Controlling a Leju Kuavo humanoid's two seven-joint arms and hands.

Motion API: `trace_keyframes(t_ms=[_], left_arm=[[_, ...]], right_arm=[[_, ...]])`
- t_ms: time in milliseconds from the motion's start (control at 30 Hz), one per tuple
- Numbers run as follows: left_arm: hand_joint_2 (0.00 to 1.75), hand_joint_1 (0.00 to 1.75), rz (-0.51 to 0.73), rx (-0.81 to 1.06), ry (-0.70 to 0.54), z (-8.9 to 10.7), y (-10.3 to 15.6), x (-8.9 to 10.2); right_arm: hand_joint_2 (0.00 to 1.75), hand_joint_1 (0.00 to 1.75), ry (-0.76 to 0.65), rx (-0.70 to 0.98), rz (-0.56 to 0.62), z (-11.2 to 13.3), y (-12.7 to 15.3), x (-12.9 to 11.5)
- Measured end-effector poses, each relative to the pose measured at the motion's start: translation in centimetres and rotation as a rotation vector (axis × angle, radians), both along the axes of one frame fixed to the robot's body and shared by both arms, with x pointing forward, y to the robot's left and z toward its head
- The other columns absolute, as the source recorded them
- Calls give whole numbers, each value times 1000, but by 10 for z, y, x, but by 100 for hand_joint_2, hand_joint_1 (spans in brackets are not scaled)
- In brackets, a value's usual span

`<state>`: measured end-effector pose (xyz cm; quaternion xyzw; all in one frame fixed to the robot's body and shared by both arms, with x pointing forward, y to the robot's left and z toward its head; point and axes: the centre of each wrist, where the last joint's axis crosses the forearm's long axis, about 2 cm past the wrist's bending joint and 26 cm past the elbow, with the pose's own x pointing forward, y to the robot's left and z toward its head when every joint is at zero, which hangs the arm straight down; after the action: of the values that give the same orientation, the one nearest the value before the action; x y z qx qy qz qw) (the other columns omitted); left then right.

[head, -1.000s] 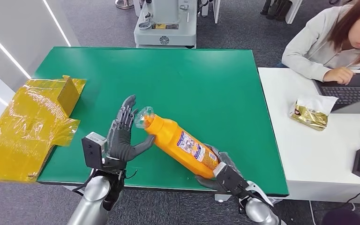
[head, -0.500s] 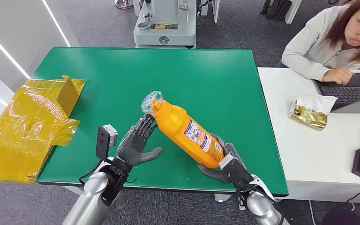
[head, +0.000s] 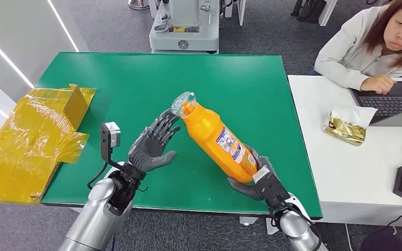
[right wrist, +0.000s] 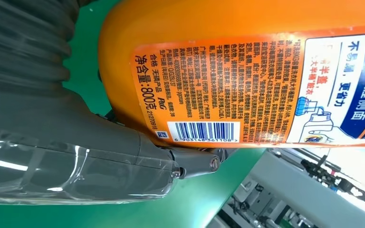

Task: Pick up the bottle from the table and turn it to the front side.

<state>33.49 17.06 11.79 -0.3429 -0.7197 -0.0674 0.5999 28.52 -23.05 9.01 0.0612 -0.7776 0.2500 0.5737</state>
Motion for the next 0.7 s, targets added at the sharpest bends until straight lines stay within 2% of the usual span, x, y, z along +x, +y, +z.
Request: trace_keyframes(t_ms=[100, 200, 333, 567, 700], left_arm=[[175, 0, 152, 107, -112, 20, -8, 17], [175, 0, 164, 132, -150, 30, -27, 27], [175, 0, 144, 144, -151, 31, -46, 29], [175, 0, 159, 229, -157, 29, -59, 32], [175, 0, 106, 249, -116, 22, -62, 31]], right_arm=[[175, 175, -13, 42, -6, 4, 4, 0], [175, 175, -19, 71, -5, 10, 11, 4], [175, 175, -29, 87, -4, 17, 17, 10], [175, 175, -14, 87, -4, 21, 20, 14], [175, 175, -5, 84, -3, 21, 20, 13]])
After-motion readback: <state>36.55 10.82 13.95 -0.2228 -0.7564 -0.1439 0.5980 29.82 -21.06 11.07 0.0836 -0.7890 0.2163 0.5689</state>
